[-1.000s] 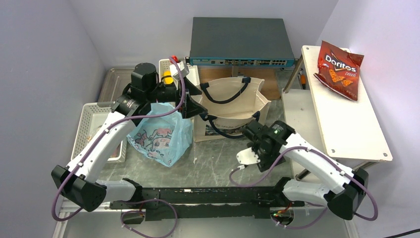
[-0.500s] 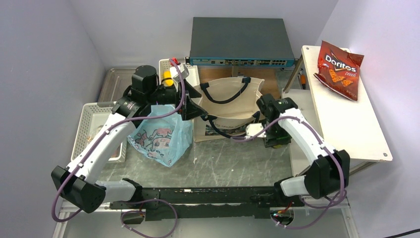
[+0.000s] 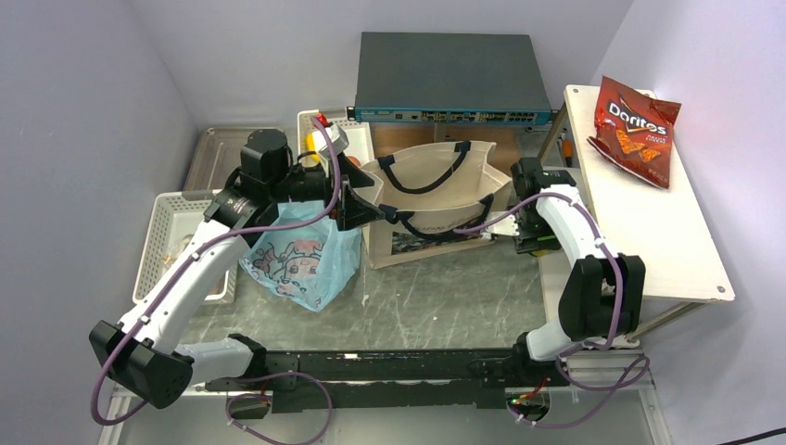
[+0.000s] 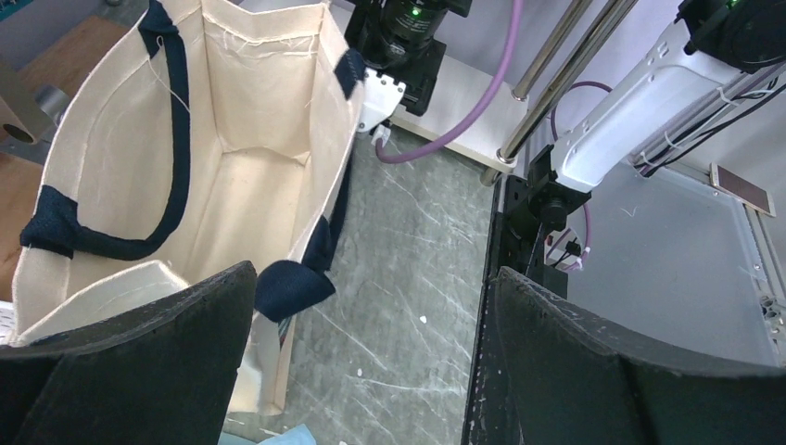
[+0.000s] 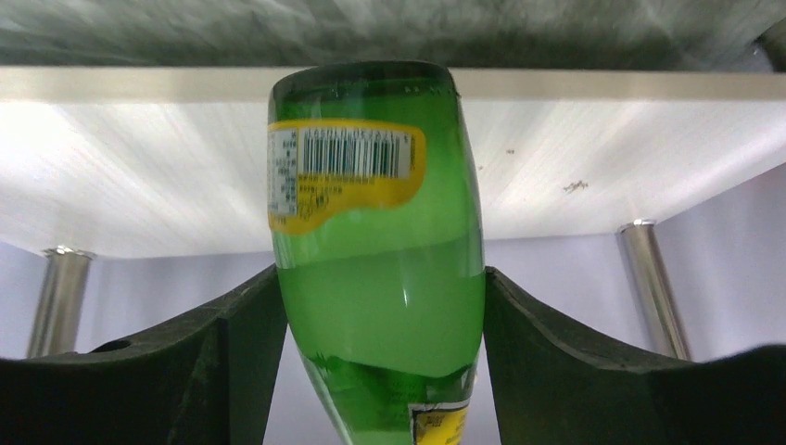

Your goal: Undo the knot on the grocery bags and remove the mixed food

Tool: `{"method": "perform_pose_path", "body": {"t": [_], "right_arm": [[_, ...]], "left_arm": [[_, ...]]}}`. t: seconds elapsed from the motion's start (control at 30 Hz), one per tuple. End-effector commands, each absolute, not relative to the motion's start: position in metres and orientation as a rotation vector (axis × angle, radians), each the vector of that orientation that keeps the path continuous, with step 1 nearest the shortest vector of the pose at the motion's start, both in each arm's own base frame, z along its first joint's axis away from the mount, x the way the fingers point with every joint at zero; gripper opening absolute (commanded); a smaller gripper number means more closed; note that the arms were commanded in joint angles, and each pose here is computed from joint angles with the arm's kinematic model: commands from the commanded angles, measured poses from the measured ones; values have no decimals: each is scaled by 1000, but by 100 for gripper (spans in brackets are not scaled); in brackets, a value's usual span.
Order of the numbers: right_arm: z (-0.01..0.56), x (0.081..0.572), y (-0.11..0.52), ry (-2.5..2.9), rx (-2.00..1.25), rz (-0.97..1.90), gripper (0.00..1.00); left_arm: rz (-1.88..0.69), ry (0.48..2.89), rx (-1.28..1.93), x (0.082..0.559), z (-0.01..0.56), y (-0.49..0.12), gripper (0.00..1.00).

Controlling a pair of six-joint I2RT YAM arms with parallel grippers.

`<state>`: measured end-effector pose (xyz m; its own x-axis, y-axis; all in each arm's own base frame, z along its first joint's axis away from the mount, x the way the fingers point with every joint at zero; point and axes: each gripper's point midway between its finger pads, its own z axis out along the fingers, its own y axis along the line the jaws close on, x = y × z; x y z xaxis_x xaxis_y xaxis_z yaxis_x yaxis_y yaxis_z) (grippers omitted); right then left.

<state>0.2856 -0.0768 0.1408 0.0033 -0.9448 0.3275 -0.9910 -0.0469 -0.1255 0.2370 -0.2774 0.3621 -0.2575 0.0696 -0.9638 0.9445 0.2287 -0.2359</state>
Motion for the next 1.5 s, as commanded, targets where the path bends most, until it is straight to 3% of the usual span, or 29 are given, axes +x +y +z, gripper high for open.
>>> {"method": "perform_pose_path", "body": {"t": [0.0, 0.87, 1.17, 1.27, 1.47], "right_arm": [[179, 314, -109, -1979, 2044, 774, 0], [179, 356, -152, -1787, 1839, 1025, 0], [167, 351, -167, -1753, 1782, 1001, 0], [165, 345, -167, -1724, 1791, 987, 14], [162, 335, -157, -1741, 1834, 957, 64]], "left_arm": [[-1147, 1492, 983, 233, 376, -274, 99], [-1158, 1503, 985, 228, 366, -272, 99], [-1138, 1507, 989, 227, 364, -269, 99], [-1133, 1515, 991, 229, 363, -270, 99], [-1139, 1532, 989, 231, 359, -271, 99]]}}
